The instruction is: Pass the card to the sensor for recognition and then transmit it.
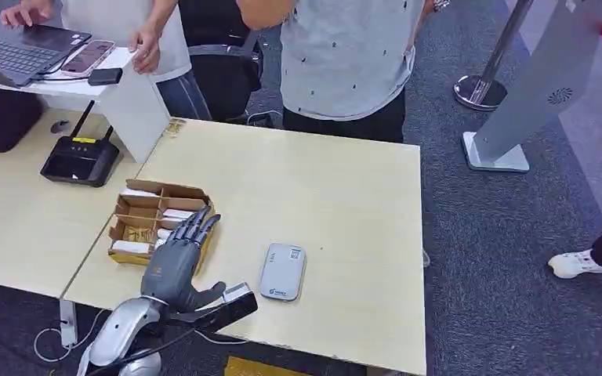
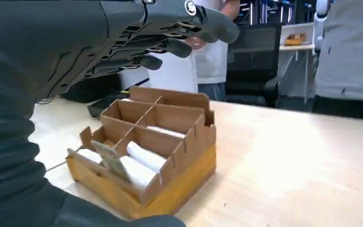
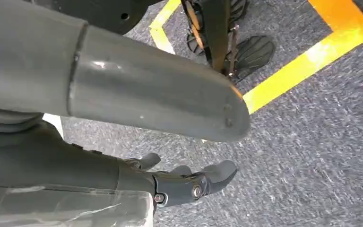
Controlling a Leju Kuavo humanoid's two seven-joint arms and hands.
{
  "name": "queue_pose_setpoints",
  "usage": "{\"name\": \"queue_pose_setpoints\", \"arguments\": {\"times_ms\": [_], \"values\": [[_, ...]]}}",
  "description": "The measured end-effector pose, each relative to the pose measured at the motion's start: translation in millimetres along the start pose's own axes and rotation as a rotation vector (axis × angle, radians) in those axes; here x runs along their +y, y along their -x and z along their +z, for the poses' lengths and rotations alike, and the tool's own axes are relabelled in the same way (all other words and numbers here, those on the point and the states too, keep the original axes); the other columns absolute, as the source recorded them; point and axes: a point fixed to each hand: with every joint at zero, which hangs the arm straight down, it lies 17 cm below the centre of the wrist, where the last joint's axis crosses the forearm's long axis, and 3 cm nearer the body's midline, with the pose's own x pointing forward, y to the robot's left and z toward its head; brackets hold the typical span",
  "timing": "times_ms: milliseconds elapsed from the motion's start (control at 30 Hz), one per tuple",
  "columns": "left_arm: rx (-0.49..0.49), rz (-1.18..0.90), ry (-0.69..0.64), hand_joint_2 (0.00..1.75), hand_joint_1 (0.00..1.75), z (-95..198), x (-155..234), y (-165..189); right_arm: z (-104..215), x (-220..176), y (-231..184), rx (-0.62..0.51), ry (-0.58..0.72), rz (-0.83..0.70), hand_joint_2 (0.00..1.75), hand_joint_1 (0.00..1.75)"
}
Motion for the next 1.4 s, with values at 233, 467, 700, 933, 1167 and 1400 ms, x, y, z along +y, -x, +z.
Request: {"name": "queue_pose_setpoints", "arguments": {"times_ms": [233, 467, 700, 933, 1167, 1400], "values": [[0.027, -0.014, 0.029, 1.75, 0.00, 9.3, -8.2, 8.3, 0.1, 0.4, -0.2, -0.001, -0.002, 0.000, 0.00, 0.00], [0.131, -0.182, 0.068, 1.75, 0.00, 14.2, -11.2, 51.5, 0.4, 2.8, -1.5, -0.009, -0.014, 0.016, 0.00, 0.00], [0.221, -0.308, 0.085, 1.75, 0.00, 8.8, -4.2, 107.4, 0.4, 3.3, -3.9, -0.019, -0.021, 0.034, 0.00, 0.00], [0.340, -0.416, 0.101, 1.75, 0.00, 5.0, 5.0, 155.3, -0.3, 1.8, -8.8, -0.034, -0.025, 0.056, 0.00, 0.00], [0.349, -0.462, 0.112, 1.75, 0.00, 1.7, 6.8, 172.0, -0.3, 1.9, -10.6, -0.038, -0.026, 0.066, 0.00, 0.00], [0.372, -0.487, 0.174, 1.75, 0.00, -3.9, 2.8, 193.2, -0.5, 2.3, -14.8, -0.051, -0.036, 0.087, 0.00, 0.00]]}}
